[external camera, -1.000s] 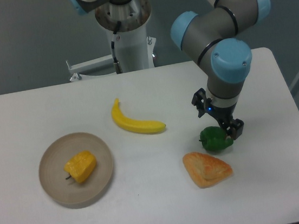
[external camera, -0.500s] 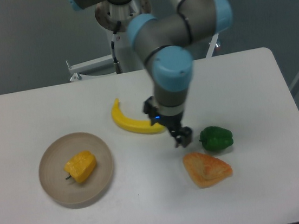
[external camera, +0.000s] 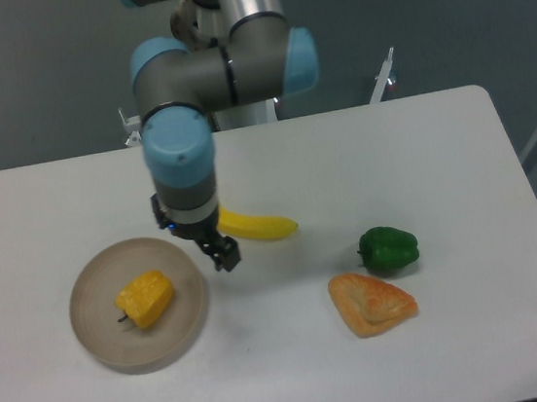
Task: Pick up the yellow pepper from the plate
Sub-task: 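Move the open gripper over the yellow pepper on the plate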
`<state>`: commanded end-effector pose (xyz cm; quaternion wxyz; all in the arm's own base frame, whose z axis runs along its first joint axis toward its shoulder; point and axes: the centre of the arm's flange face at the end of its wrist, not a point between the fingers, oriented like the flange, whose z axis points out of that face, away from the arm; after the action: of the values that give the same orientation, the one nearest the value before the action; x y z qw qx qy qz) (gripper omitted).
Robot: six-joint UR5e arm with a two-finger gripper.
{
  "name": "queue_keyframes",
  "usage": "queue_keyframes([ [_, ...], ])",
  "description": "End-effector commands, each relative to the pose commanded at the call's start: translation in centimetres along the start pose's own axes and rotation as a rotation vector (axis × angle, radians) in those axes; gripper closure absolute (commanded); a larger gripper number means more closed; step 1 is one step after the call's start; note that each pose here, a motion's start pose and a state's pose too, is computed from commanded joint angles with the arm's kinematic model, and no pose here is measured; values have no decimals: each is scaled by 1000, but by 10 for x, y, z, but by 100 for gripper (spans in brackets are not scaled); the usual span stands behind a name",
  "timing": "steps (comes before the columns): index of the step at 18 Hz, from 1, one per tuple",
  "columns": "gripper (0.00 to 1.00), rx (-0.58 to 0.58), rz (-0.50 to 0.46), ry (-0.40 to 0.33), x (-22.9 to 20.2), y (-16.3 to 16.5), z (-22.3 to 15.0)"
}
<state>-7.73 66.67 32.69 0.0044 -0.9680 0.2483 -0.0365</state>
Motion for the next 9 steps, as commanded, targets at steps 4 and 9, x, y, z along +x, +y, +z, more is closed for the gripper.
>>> queue_keyframes([
  [4,0,26,-64,-22,16,-20,16],
  [9,0,20,-61,-28,11,-30,45],
])
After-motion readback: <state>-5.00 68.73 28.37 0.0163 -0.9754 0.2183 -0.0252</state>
